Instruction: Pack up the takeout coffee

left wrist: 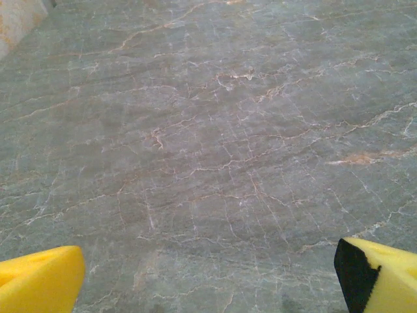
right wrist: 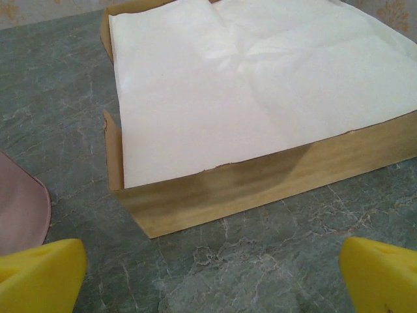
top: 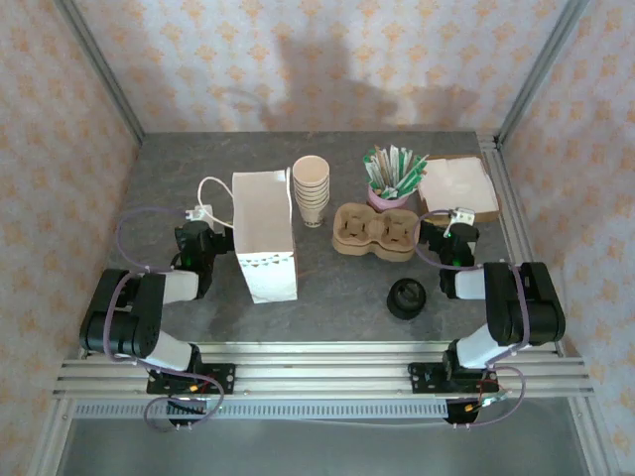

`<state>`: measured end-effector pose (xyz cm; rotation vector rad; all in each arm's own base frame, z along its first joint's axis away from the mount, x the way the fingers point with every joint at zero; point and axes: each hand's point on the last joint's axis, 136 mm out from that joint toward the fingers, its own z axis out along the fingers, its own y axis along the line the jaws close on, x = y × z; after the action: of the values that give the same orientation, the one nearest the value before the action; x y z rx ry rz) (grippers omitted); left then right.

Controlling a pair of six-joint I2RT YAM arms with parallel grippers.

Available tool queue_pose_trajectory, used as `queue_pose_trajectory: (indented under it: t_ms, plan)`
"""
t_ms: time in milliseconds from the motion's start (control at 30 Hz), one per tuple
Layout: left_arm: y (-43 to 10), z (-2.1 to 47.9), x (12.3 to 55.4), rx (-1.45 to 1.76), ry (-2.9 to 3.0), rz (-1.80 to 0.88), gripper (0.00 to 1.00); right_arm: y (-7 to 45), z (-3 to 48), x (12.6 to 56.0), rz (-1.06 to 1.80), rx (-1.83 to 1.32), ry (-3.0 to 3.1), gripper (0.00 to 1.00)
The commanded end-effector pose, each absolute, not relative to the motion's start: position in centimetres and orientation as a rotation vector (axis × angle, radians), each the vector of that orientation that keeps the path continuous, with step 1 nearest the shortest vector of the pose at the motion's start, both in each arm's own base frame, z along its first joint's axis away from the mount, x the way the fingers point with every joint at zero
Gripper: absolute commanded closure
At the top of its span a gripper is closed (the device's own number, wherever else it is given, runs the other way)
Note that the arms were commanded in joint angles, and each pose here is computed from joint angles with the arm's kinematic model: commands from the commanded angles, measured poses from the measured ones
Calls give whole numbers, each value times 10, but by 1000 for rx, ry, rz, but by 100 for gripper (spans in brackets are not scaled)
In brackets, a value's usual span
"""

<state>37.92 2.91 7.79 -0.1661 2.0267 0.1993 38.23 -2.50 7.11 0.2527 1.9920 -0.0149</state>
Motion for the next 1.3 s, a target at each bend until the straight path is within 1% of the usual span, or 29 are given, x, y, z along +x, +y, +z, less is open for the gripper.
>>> queue_pose_trajectory:
  t_ms: [0,733,867,967,1067,1167,1233,1267]
  plan:
    - [31,95,391,-204,1959,211,0,-18,91,397,16,225,1919,1]
    - [30,95,391,-203,1959,210,0,-19,90,396,14,228,1922,1]
    - [30,95,391,-202,1957,209,0,-32,97,392,-37,302,1889,1]
    - [27,111,387,-182,1940,190,0,-39,122,378,-63,358,1872,1]
    - [50,139,366,-349,1968,280,0,-52,136,356,-137,440,1956,1]
    - [69,167,335,-536,1920,314,0,-84,140,313,-273,701,1931,1]
    - [71,186,314,-652,1875,242,0,-96,148,279,-298,863,1956,1]
    - [74,195,298,-746,1857,214,0,-94,155,266,-291,879,1987,1]
